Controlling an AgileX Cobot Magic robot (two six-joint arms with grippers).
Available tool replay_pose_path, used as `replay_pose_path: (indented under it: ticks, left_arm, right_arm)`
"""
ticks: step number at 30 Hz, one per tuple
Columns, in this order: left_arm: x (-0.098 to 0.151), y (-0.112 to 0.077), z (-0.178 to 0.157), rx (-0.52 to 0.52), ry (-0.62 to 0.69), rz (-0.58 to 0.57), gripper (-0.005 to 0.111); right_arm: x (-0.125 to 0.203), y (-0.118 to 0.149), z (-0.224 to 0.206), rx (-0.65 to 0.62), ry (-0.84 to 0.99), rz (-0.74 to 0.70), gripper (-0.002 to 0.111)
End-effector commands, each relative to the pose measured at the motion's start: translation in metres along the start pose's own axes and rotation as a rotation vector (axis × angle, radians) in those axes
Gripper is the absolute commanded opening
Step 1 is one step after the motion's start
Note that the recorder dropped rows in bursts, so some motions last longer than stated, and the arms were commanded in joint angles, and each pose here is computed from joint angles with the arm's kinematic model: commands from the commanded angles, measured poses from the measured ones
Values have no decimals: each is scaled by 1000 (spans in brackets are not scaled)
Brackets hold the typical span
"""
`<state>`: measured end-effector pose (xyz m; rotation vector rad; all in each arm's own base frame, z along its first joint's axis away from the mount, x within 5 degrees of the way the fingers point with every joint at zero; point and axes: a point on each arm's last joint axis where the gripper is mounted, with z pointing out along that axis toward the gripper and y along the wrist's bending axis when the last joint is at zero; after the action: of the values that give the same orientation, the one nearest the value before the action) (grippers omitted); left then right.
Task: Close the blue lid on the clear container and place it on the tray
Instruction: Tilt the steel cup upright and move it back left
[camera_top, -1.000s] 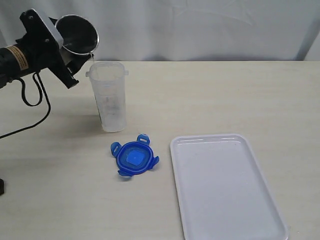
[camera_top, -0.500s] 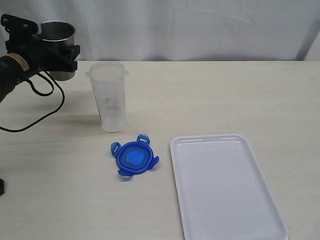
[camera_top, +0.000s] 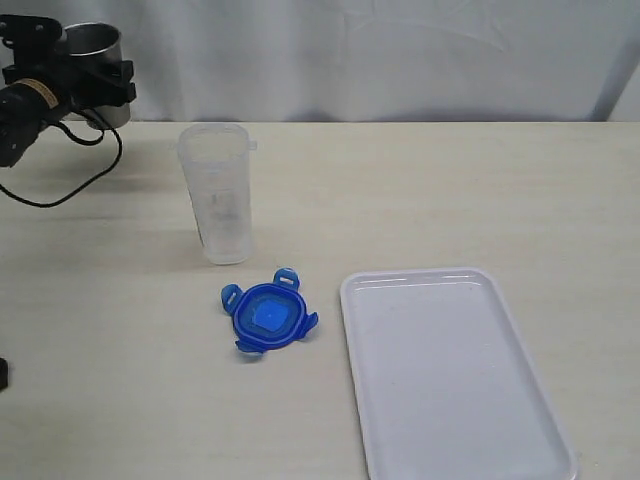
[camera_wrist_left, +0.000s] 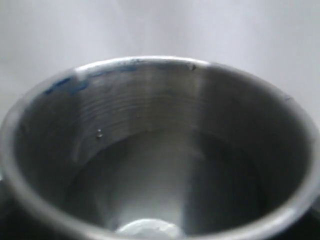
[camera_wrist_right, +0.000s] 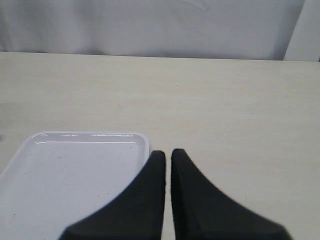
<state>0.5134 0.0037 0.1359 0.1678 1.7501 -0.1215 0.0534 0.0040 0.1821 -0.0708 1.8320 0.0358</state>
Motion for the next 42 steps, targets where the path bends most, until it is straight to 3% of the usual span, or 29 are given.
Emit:
replay_pose_path:
  ticks: [1, 6, 26, 29, 37, 42]
  left_arm:
    - [-2, 15, 14, -6, -28, 27, 0]
    - [24, 15, 21, 17, -13, -14, 0]
    - [24, 17, 19, 26, -42, -46, 0]
    - [23, 17, 19, 30, -49, -68, 10]
    - [24, 15, 19, 49, -42, -40, 63]
    - [25, 14, 19, 55, -32, -27, 68]
  right_arm:
    - [0, 0, 0, 0, -8, -6, 5]
    - [0, 0, 0, 0, -8, -6, 5]
    - [0, 0, 0, 0, -8, -6, 5]
    - [0, 0, 0, 0, -8, -6, 5]
    - [0, 0, 0, 0, -8, -6, 5]
    - [0, 0, 0, 0, -8, -6, 5]
